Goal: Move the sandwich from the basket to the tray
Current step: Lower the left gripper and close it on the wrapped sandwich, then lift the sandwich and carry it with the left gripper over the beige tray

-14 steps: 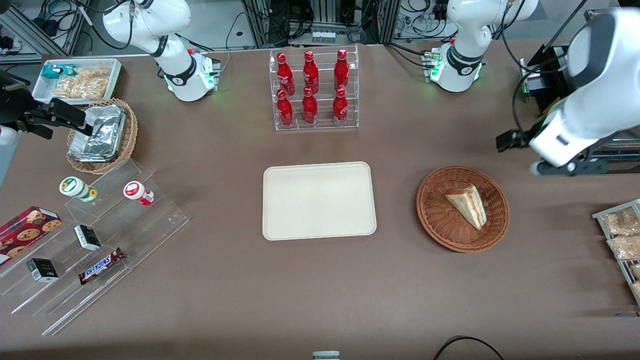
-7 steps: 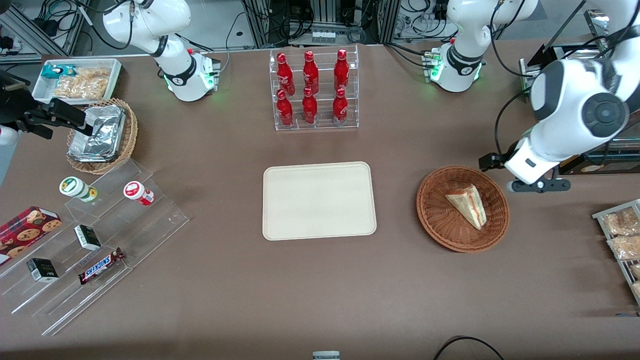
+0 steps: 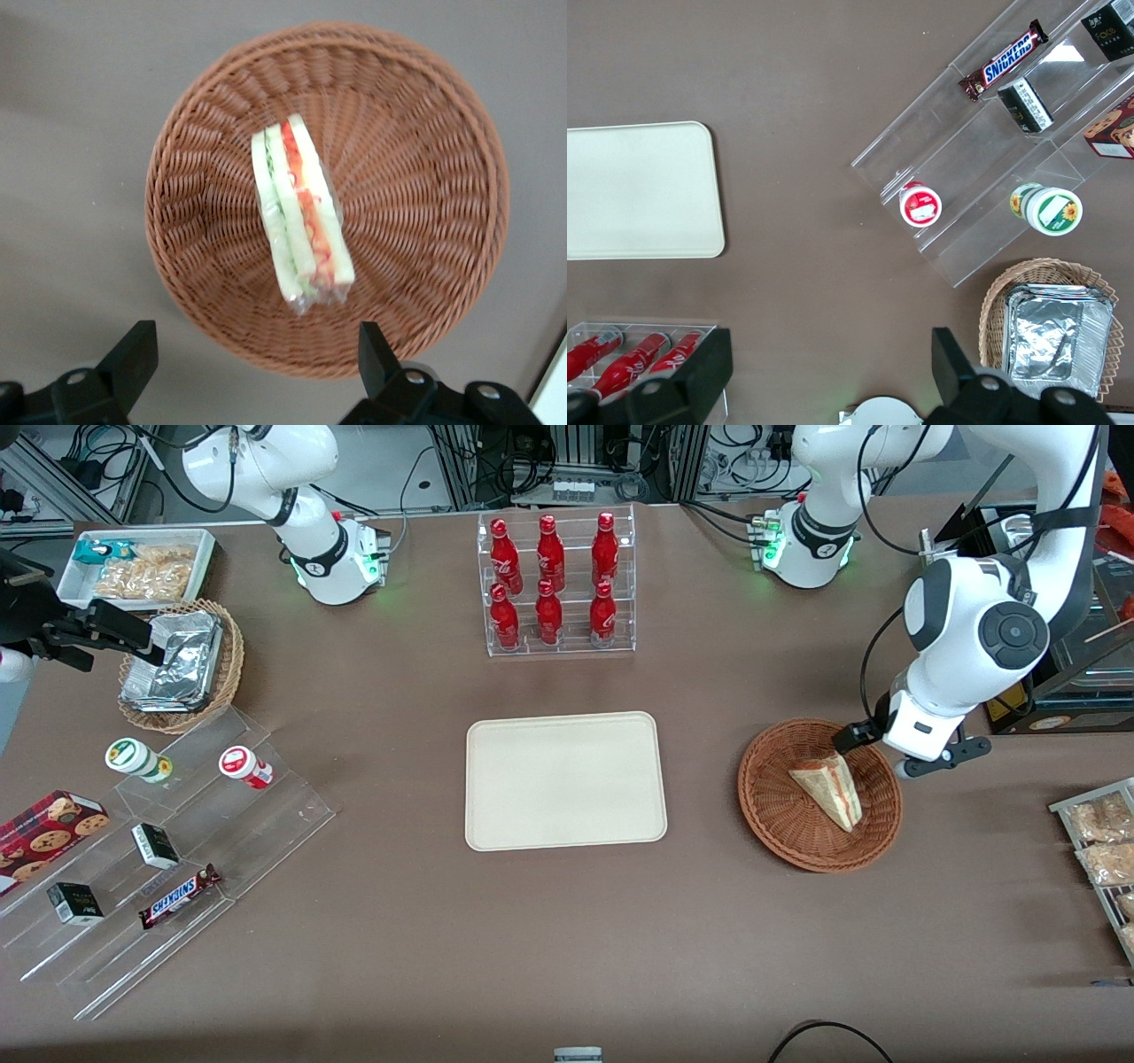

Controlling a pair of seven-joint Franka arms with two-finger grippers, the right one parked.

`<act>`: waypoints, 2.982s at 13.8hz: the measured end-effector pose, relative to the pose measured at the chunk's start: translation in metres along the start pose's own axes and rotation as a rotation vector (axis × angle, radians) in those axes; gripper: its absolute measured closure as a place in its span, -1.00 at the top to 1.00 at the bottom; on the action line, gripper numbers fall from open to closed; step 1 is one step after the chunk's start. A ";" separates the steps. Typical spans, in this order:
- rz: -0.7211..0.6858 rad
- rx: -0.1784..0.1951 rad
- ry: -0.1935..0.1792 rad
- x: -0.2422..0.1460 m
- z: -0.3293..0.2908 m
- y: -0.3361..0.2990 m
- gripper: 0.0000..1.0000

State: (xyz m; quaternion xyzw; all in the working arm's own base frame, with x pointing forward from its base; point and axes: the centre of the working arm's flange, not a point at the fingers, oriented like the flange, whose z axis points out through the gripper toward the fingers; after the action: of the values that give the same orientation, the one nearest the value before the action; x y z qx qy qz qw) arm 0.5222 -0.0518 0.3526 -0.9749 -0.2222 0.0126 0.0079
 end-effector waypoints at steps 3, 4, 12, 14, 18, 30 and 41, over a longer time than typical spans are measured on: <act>-0.282 -0.022 0.012 0.005 0.023 0.009 1.00; -0.318 -0.021 0.005 0.006 0.032 0.011 1.00; -0.369 -0.008 -0.039 0.010 0.091 0.015 1.00; -0.385 -0.004 -0.049 0.009 0.103 0.016 1.00; -0.428 -0.002 -0.054 0.011 0.110 0.017 0.68; 0.008 0.051 -0.150 0.009 0.012 0.098 -0.70; 0.198 0.001 -0.118 -0.118 0.028 0.316 -0.70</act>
State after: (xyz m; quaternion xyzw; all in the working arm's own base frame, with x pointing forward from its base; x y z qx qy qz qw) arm 0.5523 -0.3876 0.3202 -0.9896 -0.1250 0.0706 -0.0058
